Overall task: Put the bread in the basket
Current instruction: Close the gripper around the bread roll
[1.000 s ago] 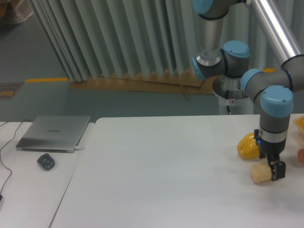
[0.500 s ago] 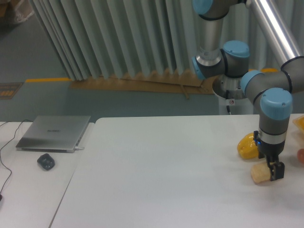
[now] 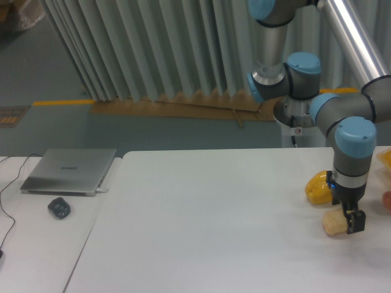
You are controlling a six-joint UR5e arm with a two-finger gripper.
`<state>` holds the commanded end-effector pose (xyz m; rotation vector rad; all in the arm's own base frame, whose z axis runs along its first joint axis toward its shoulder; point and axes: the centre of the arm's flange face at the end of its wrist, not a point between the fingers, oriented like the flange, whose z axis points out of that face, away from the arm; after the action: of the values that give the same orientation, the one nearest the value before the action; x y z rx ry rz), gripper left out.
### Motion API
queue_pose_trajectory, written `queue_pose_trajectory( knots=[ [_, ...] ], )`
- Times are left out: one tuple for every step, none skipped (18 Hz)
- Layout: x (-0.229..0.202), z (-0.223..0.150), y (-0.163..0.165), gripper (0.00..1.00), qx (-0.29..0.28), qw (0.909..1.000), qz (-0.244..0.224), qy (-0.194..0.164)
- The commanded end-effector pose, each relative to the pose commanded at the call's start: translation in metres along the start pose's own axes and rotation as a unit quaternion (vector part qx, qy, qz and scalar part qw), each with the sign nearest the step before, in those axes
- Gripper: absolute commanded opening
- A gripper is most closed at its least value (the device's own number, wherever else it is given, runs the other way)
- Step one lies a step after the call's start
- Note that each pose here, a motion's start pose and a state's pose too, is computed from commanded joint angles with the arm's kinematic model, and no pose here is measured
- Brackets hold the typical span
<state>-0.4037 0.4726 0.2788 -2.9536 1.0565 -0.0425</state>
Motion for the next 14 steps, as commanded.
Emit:
queue_pose_trajectory(
  knots=[
    [-0.0004,0.0019,0.0,1.0,0.0,1.0,0.0,0.002],
    [-0.0004,0.0019,0.0,1.0,0.0,1.0,0.001,0.002],
    [-0.0004,0.0019,0.0,1.0,0.0,1.0,0.001,0.002],
    [-0.0006,0.0028,0.0001,1.0,0.0,1.0,0.001,0.002],
    [-0.0006,0.0028,0.0001,1.0,0.0,1.0,0.001,0.002],
    [-0.0006,0.0028,0.0001,1.0,0.0,1.0,0.0,0.002],
    [-0.001,0.0021,0.0001,1.0,0.0,1.0,0.0,0.002],
    [-0.001,0.0021,0.0001,1.0,0.0,1.0,0.001,0.002],
    [-0.0012,0.003,0.0001,1.0,0.0,1.0,0.001,0.002],
    [-0.0012,0.003,0.0001,1.0,0.0,1.0,0.0,0.002],
    [-0.0012,0.003,0.0001,1.0,0.0,1.0,0.001,0.002],
    [-0.0012,0.003,0.0001,1.0,0.0,1.0,0.0,0.002],
    [-0.0012,0.003,0.0001,0.99,0.0,1.0,0.0,0.002],
    [-0.0012,0.003,0.0002,0.94,-0.001,1.0,0.0,0.002]
  ],
)
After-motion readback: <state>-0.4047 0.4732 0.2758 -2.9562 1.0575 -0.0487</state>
